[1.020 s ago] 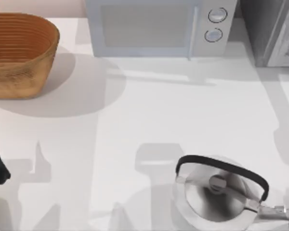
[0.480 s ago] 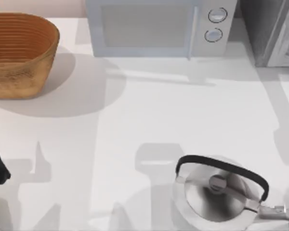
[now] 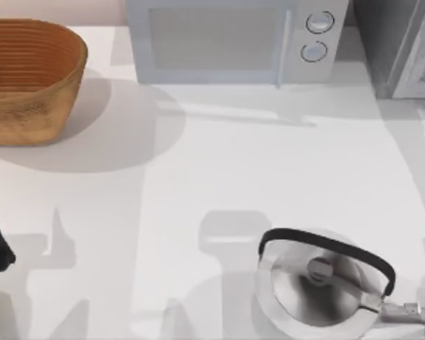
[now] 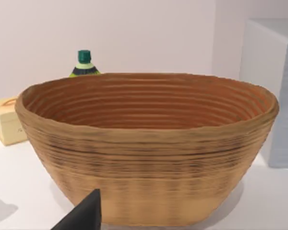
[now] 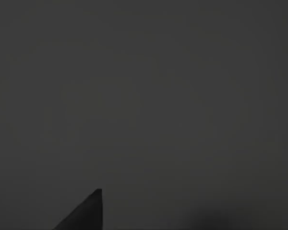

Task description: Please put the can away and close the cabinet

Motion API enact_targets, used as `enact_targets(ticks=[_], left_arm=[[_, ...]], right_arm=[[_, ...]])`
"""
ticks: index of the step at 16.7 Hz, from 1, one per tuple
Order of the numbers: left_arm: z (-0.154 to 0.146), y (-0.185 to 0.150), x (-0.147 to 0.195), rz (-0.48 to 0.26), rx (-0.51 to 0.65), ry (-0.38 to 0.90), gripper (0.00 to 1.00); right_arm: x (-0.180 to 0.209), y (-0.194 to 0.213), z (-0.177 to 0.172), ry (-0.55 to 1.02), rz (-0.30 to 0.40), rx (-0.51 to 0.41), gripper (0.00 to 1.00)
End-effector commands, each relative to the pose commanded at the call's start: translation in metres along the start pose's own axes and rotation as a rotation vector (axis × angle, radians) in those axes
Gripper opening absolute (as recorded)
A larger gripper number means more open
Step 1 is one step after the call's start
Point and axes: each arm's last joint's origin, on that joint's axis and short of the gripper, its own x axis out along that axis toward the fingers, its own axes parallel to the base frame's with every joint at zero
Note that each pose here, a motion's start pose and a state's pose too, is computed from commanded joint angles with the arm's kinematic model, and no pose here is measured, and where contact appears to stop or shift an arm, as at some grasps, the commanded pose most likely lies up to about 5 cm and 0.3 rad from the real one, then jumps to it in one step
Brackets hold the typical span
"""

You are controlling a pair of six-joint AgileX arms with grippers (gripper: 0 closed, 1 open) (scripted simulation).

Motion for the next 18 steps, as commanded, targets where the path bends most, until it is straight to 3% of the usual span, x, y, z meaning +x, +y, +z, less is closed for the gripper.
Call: enact_targets(ticks=[3,6,12,18], left_arm=[[0.0,0.0,0.0,0.0,0.0,0.0,1.0],[0.0,0.0,0.0,0.0,0.0,0.0,1.0],[0.0,0.0,0.0,0.0,0.0,0.0,1.0],[0.0,0.0,0.0,0.0,0.0,0.0,1.0]], right_arm=[[-0.059,-0.006,-0.003,-0.039,0.009,-0.014,1.0],[-0.121,-0.01,-0.038,-0.052,0.014,-0.017,1.0],[-0.216,-0.01,-0.188,-0.008,0.003,0.004,1.0],[-0.248,-0.008,-0.329,0.067,-0.022,0.032,1.0]])
